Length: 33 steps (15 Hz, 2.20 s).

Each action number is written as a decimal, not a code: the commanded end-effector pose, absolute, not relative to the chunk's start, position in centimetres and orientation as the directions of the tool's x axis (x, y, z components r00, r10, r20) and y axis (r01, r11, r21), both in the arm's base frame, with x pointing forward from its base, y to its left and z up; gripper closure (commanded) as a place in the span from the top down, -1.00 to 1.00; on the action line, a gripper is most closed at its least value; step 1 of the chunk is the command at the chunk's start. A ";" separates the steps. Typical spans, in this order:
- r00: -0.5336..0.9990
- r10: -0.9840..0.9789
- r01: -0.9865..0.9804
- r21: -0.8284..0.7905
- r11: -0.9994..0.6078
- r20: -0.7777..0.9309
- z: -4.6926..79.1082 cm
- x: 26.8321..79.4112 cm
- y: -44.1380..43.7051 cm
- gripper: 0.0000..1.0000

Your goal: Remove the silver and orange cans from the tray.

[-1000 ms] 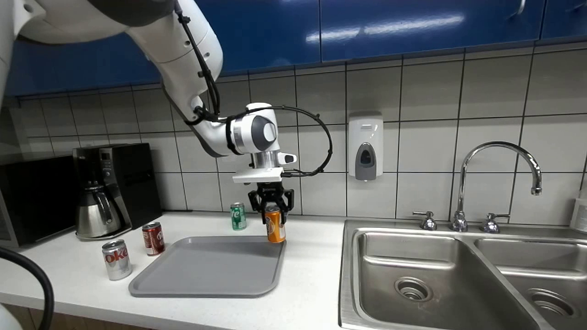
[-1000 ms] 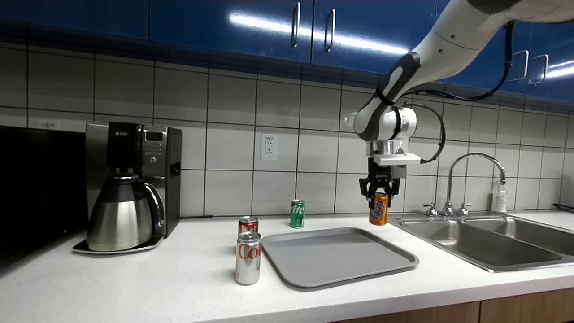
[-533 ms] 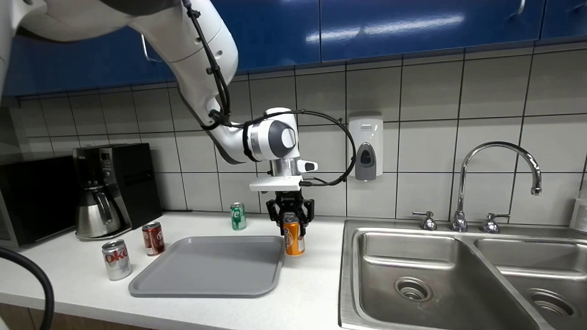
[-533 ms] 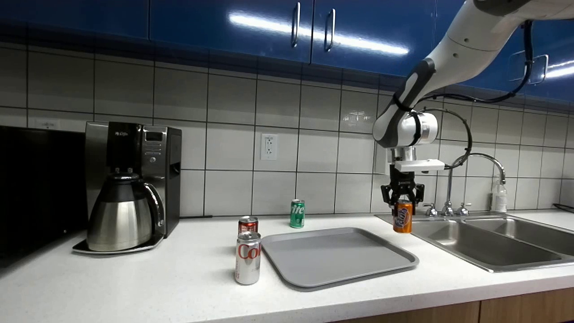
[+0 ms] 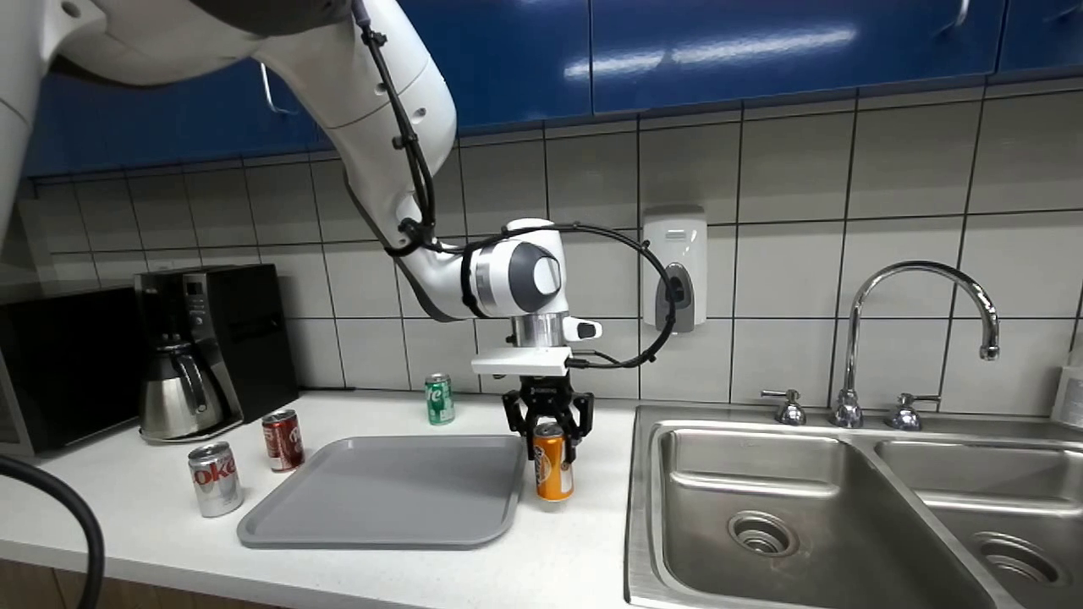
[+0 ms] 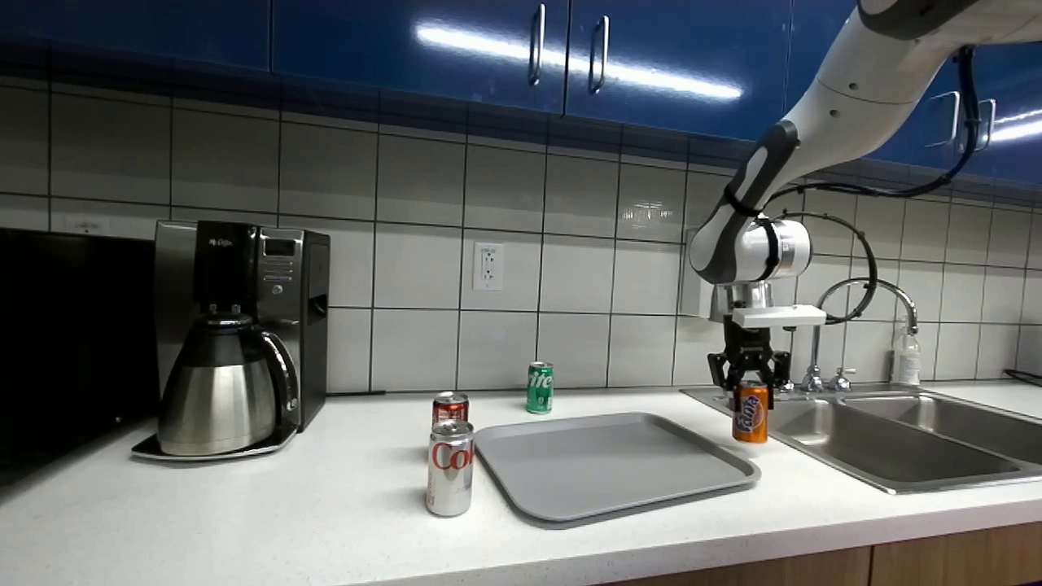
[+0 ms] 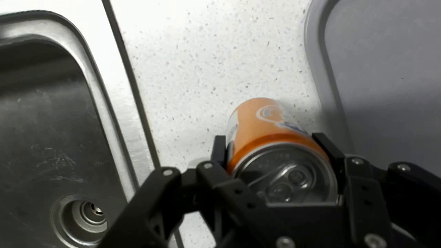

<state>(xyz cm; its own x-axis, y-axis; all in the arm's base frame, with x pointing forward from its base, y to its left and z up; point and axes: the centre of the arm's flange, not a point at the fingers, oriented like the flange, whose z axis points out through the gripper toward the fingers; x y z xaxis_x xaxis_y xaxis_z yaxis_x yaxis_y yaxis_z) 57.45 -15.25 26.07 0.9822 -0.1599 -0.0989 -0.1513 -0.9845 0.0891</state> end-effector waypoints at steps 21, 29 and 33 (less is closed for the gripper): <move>0.994 -0.091 -0.089 0.040 -0.995 -0.060 24.6 57.1 -15.1 0.13; 0.995 -0.085 -0.082 0.049 -0.995 -0.056 26.7 56.5 -14.3 1.00; 0.997 -0.076 -0.075 0.073 -0.995 -0.013 29.6 56.0 -13.2 1.00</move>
